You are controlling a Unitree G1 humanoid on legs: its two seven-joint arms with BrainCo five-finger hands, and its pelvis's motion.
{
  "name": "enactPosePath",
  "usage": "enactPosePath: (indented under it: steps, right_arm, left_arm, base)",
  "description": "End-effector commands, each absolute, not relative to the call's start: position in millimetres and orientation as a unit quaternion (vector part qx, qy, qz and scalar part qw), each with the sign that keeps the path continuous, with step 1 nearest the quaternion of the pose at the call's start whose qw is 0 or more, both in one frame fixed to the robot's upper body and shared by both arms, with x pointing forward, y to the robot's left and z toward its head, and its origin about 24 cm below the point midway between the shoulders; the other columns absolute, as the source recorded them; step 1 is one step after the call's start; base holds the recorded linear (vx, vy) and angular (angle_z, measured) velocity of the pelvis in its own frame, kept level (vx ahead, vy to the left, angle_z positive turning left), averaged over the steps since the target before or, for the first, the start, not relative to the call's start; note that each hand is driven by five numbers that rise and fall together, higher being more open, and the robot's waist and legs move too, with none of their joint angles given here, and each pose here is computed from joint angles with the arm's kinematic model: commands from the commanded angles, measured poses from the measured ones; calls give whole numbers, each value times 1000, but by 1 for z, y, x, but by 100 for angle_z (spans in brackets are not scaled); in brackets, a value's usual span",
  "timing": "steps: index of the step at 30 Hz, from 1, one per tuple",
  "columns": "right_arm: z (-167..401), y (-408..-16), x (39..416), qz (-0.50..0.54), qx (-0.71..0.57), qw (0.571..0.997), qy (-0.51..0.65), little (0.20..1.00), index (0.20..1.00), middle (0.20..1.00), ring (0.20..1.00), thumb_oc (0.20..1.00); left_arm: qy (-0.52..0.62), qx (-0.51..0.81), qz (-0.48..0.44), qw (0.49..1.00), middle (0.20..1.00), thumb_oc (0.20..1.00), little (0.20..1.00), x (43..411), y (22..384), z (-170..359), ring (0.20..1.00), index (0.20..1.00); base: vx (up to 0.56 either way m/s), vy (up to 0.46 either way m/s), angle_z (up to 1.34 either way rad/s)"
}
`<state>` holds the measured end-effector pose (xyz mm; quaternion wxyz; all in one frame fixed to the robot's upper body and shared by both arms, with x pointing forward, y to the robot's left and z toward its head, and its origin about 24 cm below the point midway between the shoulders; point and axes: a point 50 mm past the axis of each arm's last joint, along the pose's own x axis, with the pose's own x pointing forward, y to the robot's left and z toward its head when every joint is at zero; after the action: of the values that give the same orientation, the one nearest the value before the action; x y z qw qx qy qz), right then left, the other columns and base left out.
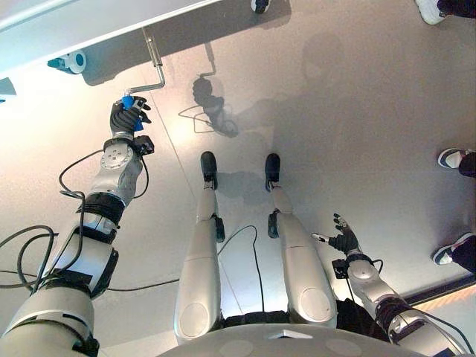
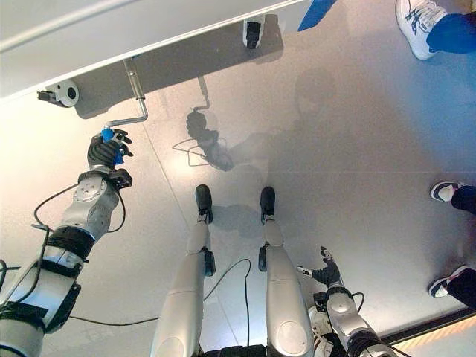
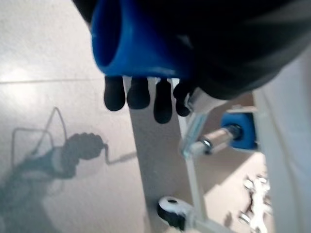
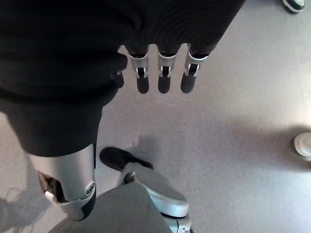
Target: Raise the hospital bed
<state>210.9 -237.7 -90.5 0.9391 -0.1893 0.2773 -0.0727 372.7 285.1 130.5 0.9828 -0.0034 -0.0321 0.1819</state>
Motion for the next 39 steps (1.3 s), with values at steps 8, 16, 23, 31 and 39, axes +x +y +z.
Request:
enactPosePath:
  steps: [8, 16, 23, 31, 39]
  right_arm:
    - [-93, -237, 204, -77, -175, 940, 282, 1000, 1000, 1000, 1000, 1000]
    - [-86, -234, 210, -71, -176, 947, 258, 1000, 1000, 1000, 1000, 1000]
    - [-86, -232, 207, -64, -183, 948, 253, 1000, 1000, 1000, 1000, 1000]
    - [-84, -230, 206, -57, -185, 951, 243, 1000, 1000, 1000, 1000, 1000]
    - [-84, -230, 206, -55, -191, 950, 242, 1000, 1000, 1000, 1000, 1000]
  left_arm:
    - [-38, 49, 307, 949, 200, 200, 200, 358, 354, 168, 200, 200]
    - [-36, 71, 309, 948, 200, 200, 200, 366, 347, 178, 200, 200]
    - [-41, 82, 289, 953, 200, 200, 200, 380, 326, 187, 200, 200]
    - [-40, 104, 279, 954, 200, 200, 200, 388, 312, 191, 200, 200]
    - [-54, 97, 259, 960, 200, 200, 200, 396, 293, 196, 200, 200]
  base:
    - [14, 7, 0]
    - [20, 3, -6]
    - [7, 2, -9]
    - [-5, -15, -7]
    - [-7, -10, -14]
